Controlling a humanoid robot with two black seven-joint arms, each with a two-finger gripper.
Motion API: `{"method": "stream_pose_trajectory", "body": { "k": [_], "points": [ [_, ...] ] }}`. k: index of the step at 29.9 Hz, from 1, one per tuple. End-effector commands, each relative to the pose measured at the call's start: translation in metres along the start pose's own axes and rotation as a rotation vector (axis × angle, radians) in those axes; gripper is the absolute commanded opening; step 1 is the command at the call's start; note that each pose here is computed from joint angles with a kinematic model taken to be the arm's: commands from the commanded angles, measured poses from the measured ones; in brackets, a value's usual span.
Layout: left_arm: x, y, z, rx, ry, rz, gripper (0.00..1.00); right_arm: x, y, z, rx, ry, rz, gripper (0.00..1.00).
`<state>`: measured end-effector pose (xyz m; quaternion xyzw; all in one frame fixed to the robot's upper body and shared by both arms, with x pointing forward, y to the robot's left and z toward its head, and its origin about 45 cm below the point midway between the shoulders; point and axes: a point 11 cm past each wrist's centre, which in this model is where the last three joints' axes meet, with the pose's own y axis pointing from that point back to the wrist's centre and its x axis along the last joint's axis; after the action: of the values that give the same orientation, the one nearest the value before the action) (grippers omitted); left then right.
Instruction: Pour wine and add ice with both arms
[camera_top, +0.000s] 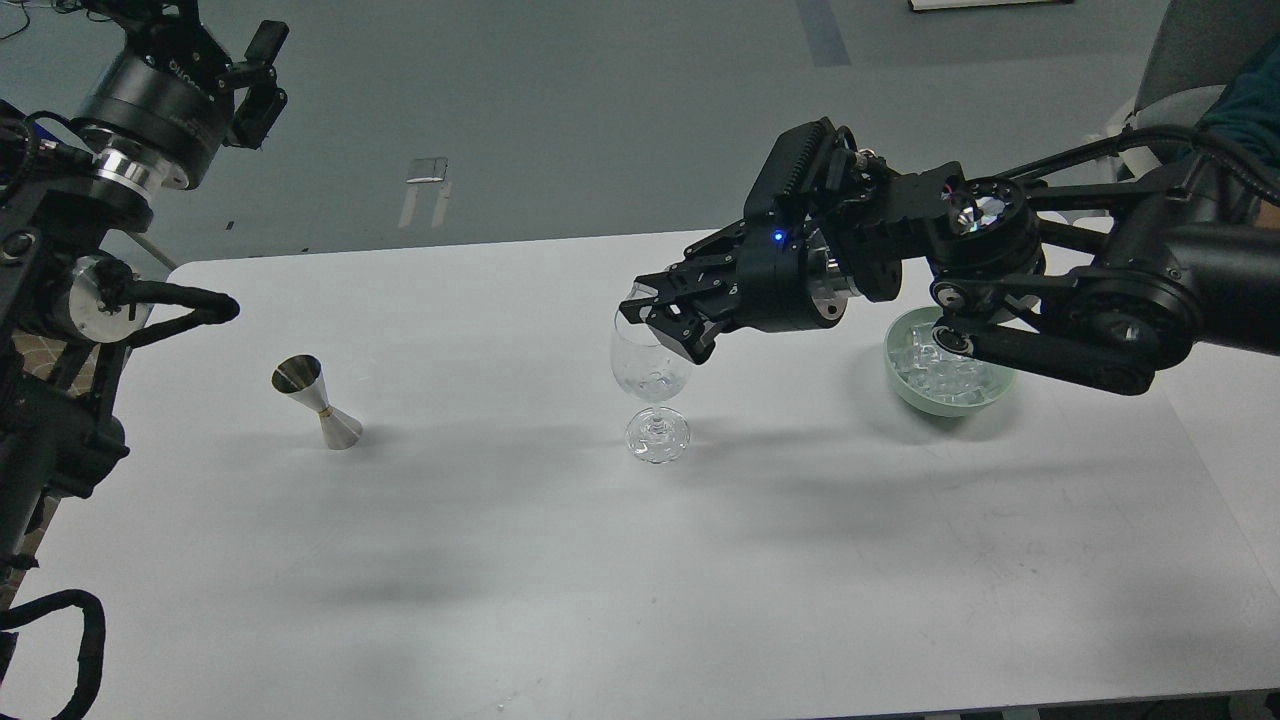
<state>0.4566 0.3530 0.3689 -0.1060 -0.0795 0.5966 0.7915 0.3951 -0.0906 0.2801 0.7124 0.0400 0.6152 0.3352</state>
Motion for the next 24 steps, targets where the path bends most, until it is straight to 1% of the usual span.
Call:
{"method": "stream_pose_trajectory", "body": {
  "k": [1,4,5,7,9,10,15,18,19,20,21,24],
  "points": [
    [0.0014,0.0003,0.0011,0.000,-0.004,0.002,0.98,0.0008,0.0002,0.0002,-0.001,0.002,0.002,0.35],
    [0.0015,0.0007,0.0005,0.001,-0.004,0.002,0.98,0.0013,0.0008,0.0008,-0.003,0.003,0.002,0.38],
    [0.0015,0.0007,0.0005,0.001,-0.004,0.002,0.98,0.0014,0.0007,0.0003,-0.001,0.003,0.002,0.41],
    [0.0019,0.0005,0.0014,0.000,-0.005,0.002,0.98,0.0014,0.0007,0.0003,-0.001,0.003,0.002,0.42],
    [0.0023,0.0009,0.0011,0.000,-0.005,0.004,0.98,0.0012,0.0011,0.0008,-0.003,0.002,0.002,0.47],
    [0.0017,0.0003,0.0016,-0.003,-0.003,0.003,0.98,0.0008,0.0026,0.0024,-0.007,0.001,0.002,0.51],
    [0.0023,0.0009,0.0013,-0.002,-0.005,0.004,0.98,0.0006,0.0040,0.0039,-0.011,-0.004,0.003,0.63],
    [0.0023,0.0009,0.0013,-0.002,-0.005,0.004,0.98,0.0011,0.0041,0.0041,-0.013,-0.004,0.005,0.65],
    [0.0023,0.0009,0.0011,0.000,-0.005,0.004,0.98,0.0011,0.0041,0.0044,-0.016,-0.006,0.005,0.68],
    [0.0023,0.0009,0.0011,0.000,-0.005,0.004,0.98,0.0016,0.0041,0.0046,-0.017,-0.006,0.007,0.74],
    [0.0023,0.0009,0.0014,-0.002,-0.003,0.004,0.98,0.0022,0.0040,0.0041,-0.015,-0.007,0.009,0.81],
    [0.0023,0.0009,0.0014,-0.002,-0.003,0.004,0.98,0.0020,0.0041,0.0047,-0.018,-0.011,0.010,0.82]
  ]
}}
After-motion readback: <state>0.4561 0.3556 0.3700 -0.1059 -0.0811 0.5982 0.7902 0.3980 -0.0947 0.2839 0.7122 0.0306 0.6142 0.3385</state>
